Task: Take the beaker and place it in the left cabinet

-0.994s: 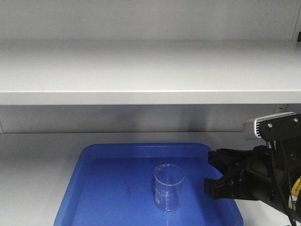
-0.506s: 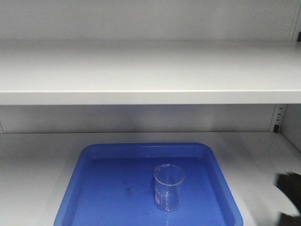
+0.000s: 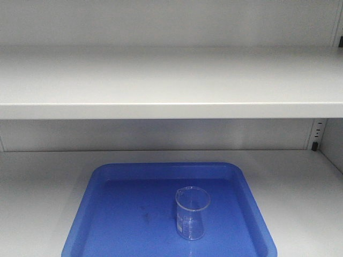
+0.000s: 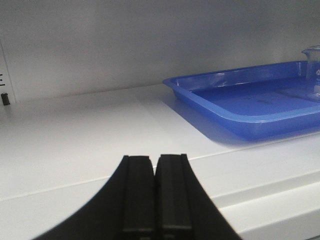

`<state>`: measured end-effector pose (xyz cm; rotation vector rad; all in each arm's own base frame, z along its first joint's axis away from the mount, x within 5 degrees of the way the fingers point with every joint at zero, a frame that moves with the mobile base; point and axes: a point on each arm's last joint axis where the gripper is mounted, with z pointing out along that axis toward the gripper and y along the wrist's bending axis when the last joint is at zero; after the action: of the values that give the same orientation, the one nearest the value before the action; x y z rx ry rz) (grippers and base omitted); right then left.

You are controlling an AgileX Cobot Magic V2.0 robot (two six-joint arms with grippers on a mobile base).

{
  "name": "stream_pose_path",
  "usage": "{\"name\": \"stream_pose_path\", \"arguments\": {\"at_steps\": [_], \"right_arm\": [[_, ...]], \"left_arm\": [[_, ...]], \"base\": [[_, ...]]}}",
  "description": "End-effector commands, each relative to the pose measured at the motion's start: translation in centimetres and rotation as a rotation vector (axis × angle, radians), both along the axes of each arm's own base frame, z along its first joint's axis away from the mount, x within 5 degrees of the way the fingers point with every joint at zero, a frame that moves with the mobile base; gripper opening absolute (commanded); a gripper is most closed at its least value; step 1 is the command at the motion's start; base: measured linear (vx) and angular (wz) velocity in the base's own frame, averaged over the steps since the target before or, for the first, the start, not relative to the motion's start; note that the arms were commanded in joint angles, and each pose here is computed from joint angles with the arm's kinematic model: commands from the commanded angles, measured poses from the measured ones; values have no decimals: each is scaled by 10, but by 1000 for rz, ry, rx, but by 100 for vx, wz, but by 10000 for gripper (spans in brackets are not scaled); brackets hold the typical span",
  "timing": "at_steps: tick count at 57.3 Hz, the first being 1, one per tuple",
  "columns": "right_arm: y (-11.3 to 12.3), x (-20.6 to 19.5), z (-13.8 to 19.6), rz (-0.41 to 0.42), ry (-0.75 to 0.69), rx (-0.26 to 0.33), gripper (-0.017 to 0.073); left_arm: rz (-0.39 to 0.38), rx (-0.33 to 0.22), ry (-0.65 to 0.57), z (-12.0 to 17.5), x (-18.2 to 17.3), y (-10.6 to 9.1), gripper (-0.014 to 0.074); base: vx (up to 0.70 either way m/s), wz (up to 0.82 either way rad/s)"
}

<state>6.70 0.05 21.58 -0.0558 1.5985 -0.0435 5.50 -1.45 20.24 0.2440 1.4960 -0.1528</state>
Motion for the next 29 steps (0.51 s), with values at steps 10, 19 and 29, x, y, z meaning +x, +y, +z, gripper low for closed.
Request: {"name": "stream_pose_path", "arguments": {"at_steps": [10, 19, 29], "right_arm": [[0, -11, -14, -5, -100, -21, -9], [0, -11, -15, -5, -92, -18, -9], [0, -11, -15, -5, -93, -18, -9]], "left_arm": [[-2, -33, -81, 3, -1, 0, 1], [-2, -33, -81, 3, -1, 0, 1], [-2, -33, -80, 3, -1, 0, 1]], "base": [[0, 0], [0, 0], [0, 0]]}}
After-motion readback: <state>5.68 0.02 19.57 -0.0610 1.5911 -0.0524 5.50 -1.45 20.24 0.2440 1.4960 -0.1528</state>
